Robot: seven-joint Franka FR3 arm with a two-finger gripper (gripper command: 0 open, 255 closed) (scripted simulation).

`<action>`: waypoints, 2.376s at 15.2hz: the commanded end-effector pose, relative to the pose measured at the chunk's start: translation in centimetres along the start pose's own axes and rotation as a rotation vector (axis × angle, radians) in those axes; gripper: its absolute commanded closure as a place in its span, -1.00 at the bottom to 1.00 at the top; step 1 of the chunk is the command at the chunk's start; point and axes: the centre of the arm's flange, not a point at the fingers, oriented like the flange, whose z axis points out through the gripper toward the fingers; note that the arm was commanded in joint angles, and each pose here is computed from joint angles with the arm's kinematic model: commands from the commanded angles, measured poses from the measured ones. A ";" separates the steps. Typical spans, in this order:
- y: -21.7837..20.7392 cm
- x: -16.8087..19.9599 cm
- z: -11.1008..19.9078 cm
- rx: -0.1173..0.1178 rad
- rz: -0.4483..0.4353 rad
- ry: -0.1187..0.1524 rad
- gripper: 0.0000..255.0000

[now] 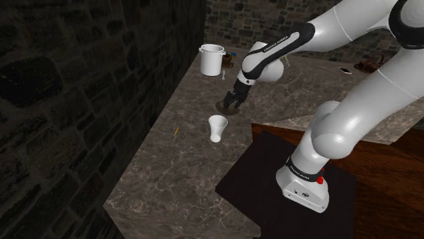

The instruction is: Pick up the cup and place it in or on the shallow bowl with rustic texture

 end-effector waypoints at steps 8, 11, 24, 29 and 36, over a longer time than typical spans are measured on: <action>1.7 1.0 7.4 0.033 0.006 0.003 -1.00; 1.7 1.0 9.3 0.033 0.006 0.003 -1.00; 1.7 1.0 9.3 0.033 0.006 0.002 1.00; 1.7 1.0 9.3 0.033 0.006 0.003 1.00; 0.7 1.4 5.7 0.033 0.006 0.003 1.00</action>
